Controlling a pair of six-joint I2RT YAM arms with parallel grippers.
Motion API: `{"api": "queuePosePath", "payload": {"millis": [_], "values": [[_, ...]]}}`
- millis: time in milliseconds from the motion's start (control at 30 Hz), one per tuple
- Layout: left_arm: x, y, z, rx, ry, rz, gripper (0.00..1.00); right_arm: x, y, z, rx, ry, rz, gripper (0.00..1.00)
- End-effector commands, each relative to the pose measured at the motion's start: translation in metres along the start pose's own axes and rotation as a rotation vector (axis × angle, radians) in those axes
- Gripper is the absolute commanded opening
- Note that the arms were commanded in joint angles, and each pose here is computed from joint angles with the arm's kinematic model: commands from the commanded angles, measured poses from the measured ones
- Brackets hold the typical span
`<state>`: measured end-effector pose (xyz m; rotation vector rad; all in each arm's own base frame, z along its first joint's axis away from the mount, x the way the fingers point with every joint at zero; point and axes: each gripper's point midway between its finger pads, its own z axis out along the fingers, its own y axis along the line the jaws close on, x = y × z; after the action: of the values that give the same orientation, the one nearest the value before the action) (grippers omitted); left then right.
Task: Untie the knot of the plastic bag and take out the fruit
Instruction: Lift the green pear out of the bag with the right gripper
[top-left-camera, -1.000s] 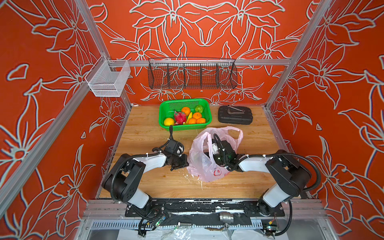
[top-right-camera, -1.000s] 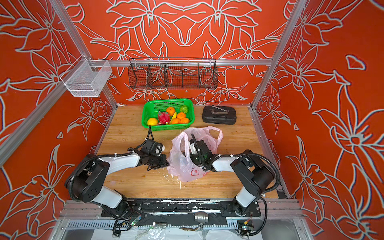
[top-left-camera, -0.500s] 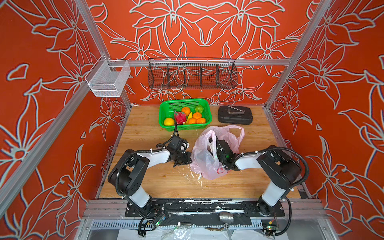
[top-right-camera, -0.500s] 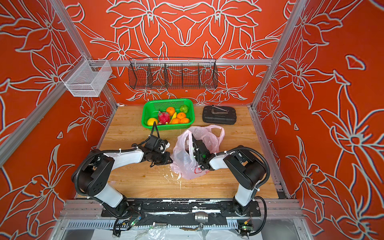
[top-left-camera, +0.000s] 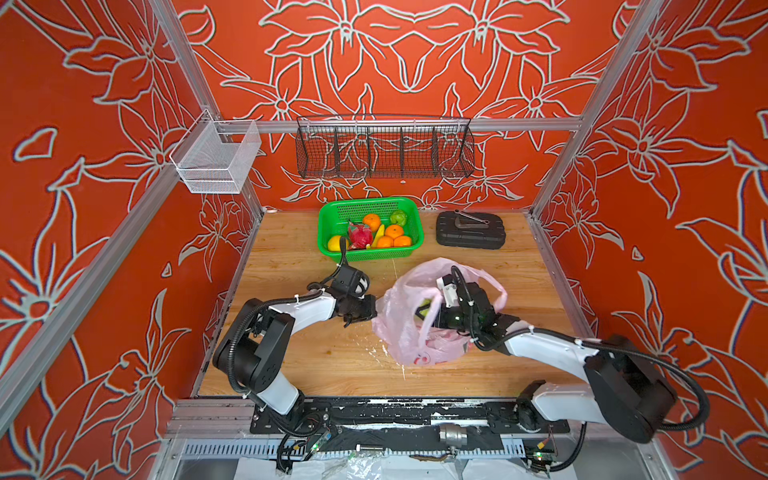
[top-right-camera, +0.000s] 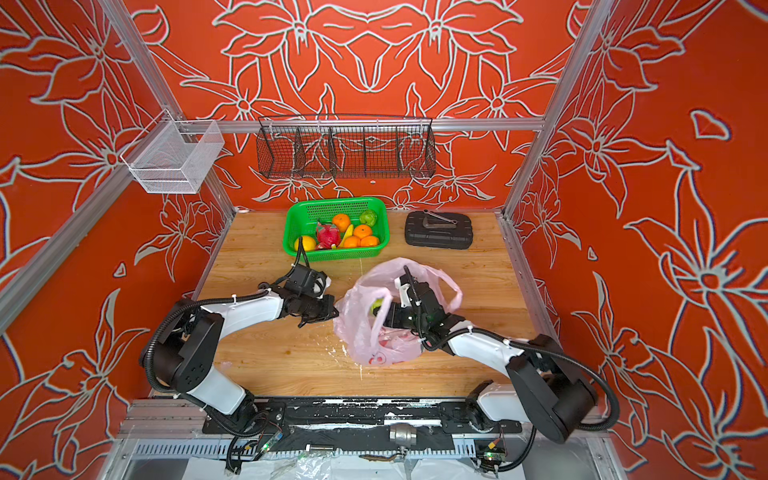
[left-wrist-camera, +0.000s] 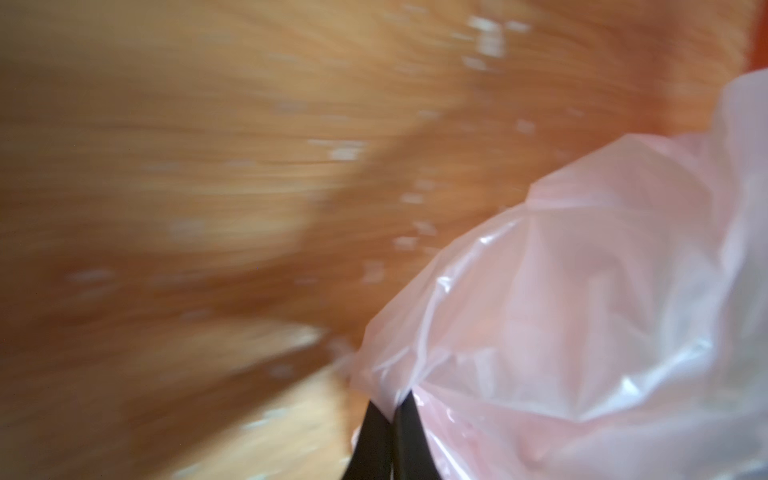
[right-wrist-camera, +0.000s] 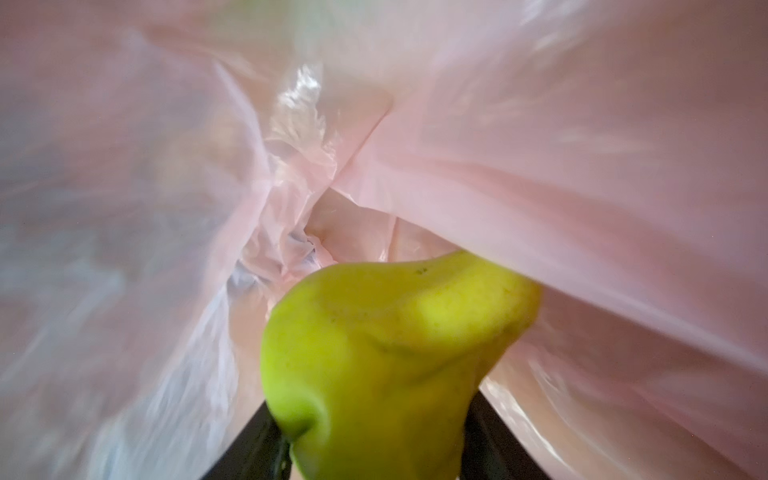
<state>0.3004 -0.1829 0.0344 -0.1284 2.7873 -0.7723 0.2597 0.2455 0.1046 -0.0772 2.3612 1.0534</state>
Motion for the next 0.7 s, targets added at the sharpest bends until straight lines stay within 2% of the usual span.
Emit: {"api": "queuePosePath", "payload": {"millis": [0, 133, 400, 533, 600, 667], "values": [[0.000, 0.022, -0.004, -0.082, 0.005, -0.040, 0.00, 0.024, -0.018, -0.011, 0.063, 0.080, -0.063, 0.41], [-0.005, 0.020, -0.009, -0.099, 0.014, -0.004, 0.00, 0.027, -0.016, -0.028, 0.069, 0.076, -0.082, 0.40], [-0.012, 0.015, -0.015, -0.093, -0.002, 0.031, 0.00, -0.026, -0.003, -0.093, 0.176, -0.202, -0.132, 0.39], [-0.018, -0.001, -0.030, -0.040, -0.045, 0.057, 0.39, -0.063, 0.036, -0.131, 0.142, -0.327, -0.245, 0.39], [-0.021, -0.009, -0.041, -0.020, -0.082, 0.069, 0.50, -0.084, 0.065, -0.148, 0.092, -0.387, -0.306, 0.39], [-0.023, -0.017, -0.055, 0.004, -0.122, 0.087, 0.54, -0.102, 0.094, -0.159, 0.030, -0.427, -0.370, 0.39]]}}
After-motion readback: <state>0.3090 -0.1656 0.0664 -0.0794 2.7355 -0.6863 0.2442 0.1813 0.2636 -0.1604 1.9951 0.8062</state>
